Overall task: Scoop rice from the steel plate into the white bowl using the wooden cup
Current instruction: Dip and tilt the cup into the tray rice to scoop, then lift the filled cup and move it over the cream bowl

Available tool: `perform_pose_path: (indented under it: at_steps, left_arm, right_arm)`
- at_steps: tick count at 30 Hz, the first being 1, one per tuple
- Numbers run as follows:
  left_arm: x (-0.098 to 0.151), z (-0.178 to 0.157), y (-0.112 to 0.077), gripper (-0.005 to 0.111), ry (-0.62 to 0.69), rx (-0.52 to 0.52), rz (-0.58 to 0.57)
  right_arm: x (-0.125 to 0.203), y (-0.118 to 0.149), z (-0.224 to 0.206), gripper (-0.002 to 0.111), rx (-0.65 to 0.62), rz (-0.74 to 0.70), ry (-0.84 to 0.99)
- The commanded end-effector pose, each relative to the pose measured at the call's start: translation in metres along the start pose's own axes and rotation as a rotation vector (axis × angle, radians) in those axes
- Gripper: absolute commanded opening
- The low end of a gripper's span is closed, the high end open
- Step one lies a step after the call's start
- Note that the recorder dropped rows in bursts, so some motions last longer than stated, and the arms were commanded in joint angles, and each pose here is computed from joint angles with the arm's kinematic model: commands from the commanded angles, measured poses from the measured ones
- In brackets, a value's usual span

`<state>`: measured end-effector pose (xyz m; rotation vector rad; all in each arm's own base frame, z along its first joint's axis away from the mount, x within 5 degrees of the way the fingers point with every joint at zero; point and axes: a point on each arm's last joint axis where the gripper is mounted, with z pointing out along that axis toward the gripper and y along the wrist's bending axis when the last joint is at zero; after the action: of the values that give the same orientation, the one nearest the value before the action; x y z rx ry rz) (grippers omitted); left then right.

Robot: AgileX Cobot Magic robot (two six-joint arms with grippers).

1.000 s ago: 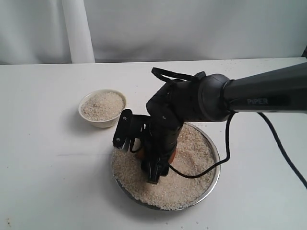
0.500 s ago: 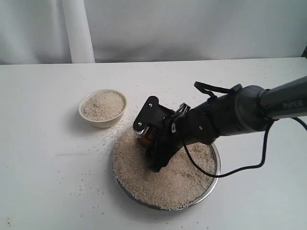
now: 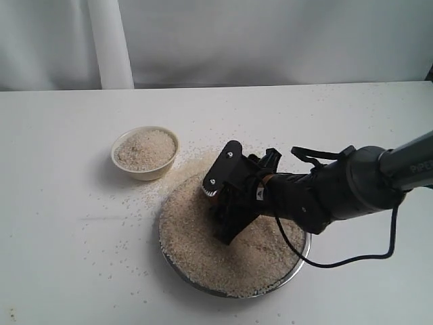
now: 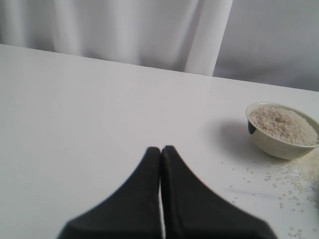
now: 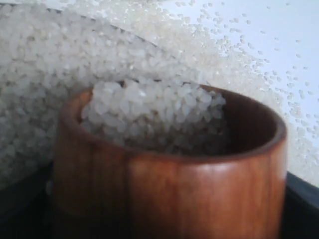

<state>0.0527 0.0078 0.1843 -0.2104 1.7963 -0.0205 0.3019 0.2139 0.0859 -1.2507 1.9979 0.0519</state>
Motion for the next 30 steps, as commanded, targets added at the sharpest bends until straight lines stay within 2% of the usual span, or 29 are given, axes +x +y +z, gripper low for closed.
perform_pose_path:
  at_steps: [1, 12, 22, 30]
  left_arm:
    - [0.001, 0.001, 0.0, 0.0, 0.003, 0.002, -0.01]
    - [0.001, 0.001, 0.0, 0.0, 0.003, 0.002, -0.01]
    - [0.001, 0.001, 0.0, 0.0, 0.003, 0.002, -0.01]
    - [0.001, 0.001, 0.0, 0.0, 0.003, 0.002, -0.01]
  right_arm:
    - [0.013, 0.004, -0.013, 0.0, -0.074, -0.021, 0.132]
    - [-0.031, -0.02, -0.057, 0.0, 0.036, 0.021, -0.064]
    - [-0.051, -0.028, -0.061, 0.0, 0.074, 0.035, -0.188]
    - [-0.11, -0.03, -0.06, 0.0, 0.043, -0.028, -0.203]
